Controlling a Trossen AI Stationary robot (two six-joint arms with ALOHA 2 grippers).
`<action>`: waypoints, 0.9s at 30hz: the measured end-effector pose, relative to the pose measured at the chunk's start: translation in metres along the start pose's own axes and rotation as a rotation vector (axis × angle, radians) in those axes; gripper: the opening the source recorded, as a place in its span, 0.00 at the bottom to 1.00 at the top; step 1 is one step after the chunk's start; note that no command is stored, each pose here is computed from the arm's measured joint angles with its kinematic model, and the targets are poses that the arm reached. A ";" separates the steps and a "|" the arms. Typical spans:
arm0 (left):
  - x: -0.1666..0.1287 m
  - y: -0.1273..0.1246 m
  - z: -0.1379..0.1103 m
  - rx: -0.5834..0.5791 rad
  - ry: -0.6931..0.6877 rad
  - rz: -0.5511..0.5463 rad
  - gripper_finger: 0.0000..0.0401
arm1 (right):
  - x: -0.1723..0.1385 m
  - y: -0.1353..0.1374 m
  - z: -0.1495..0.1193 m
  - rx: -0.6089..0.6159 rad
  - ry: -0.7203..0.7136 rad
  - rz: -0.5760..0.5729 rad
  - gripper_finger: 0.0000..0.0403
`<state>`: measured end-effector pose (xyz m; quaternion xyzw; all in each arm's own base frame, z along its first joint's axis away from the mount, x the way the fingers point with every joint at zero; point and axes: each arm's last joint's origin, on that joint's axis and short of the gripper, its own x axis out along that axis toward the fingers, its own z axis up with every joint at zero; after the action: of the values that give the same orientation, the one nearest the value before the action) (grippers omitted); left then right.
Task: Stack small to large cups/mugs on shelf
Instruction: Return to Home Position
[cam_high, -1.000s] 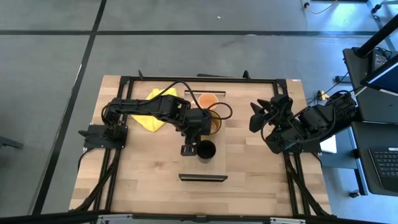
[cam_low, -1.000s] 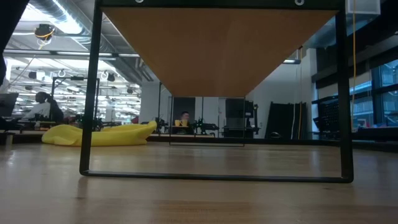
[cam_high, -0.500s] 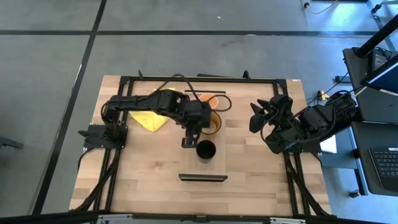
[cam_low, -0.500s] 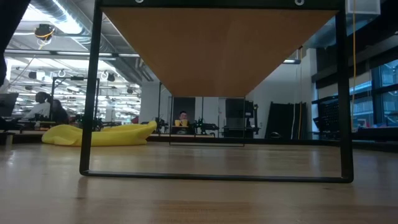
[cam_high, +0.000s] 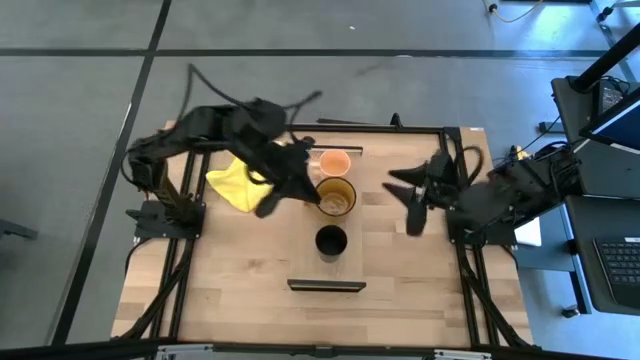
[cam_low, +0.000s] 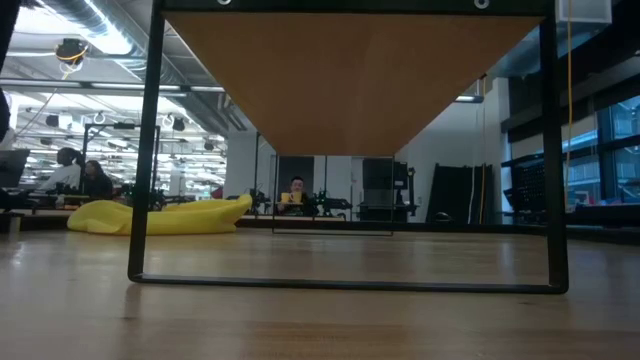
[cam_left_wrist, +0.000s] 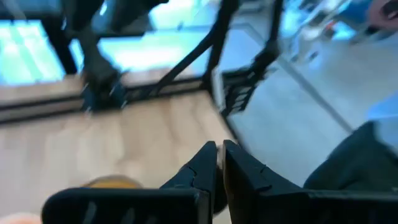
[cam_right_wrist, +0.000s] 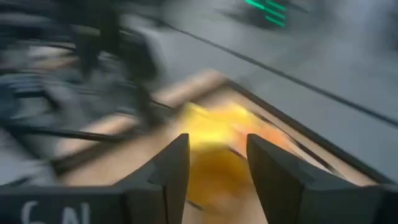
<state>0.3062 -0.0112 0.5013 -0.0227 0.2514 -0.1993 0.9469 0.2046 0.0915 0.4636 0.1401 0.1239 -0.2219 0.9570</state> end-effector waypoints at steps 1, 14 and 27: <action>-0.006 -0.002 0.002 0.010 -0.027 -0.024 0.05 | -0.001 0.006 0.008 -0.025 -0.039 0.087 0.40; -0.042 -0.020 -0.072 -0.037 -0.354 -0.034 0.05 | -0.004 0.000 0.040 -0.191 -0.176 0.388 0.40; -0.084 -0.033 -0.205 -0.177 -0.806 0.102 0.05 | 0.029 -0.071 0.030 -0.088 -0.164 0.296 0.40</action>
<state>0.1280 0.0034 0.3663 -0.1675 -0.1223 -0.1049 0.9726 0.2028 0.0095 0.4680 0.0962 0.0332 -0.0837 0.9913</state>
